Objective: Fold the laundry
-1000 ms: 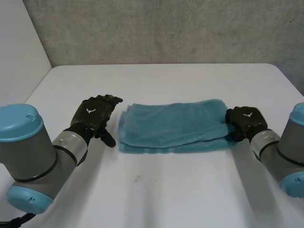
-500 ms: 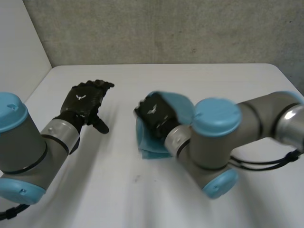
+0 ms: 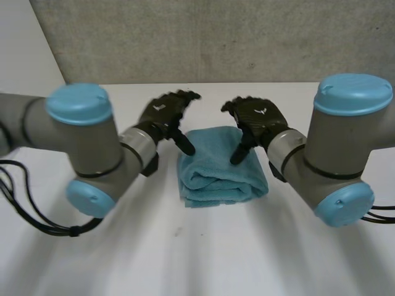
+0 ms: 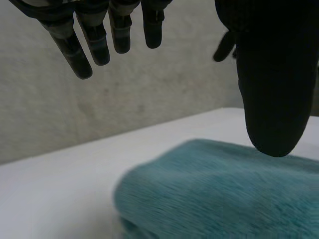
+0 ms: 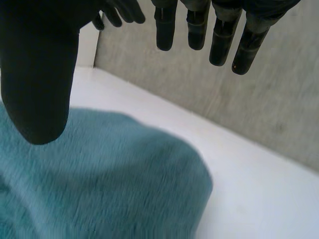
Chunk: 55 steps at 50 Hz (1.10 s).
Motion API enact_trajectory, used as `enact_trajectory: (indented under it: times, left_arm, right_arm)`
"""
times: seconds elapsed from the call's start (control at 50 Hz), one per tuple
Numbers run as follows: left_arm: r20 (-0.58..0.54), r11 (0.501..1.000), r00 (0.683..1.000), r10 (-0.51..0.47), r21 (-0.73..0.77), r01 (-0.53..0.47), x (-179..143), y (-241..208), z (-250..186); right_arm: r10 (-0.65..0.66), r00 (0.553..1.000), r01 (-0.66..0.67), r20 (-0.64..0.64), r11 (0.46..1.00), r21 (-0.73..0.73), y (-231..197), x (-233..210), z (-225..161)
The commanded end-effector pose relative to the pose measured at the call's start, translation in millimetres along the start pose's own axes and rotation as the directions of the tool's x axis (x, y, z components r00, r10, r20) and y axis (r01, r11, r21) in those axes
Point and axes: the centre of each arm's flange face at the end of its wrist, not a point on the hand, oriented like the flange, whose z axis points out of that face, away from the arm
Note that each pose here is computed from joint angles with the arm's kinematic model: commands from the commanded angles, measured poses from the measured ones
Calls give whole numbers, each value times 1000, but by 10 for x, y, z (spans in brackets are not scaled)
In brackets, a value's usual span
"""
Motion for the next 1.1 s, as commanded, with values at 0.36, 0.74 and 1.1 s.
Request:
enact_trajectory:
  times: [0.36,0.74,1.1]
  left_arm:
    - [31,972,995,90,-219,-81,-43,789,-7]
    - [182,980,976,120,137,-146,-215,-1395,-895]
    - [174,989,977,120,69,-134,-260,-1561,-1388]
  right_arm:
    - [39,999,-43,-27,978,-205,576,342,303]
    - [21,956,44,-291,976,213,-1164,780,-612]
    - [-8,934,67,-358,986,152,-1081,1047,-875]
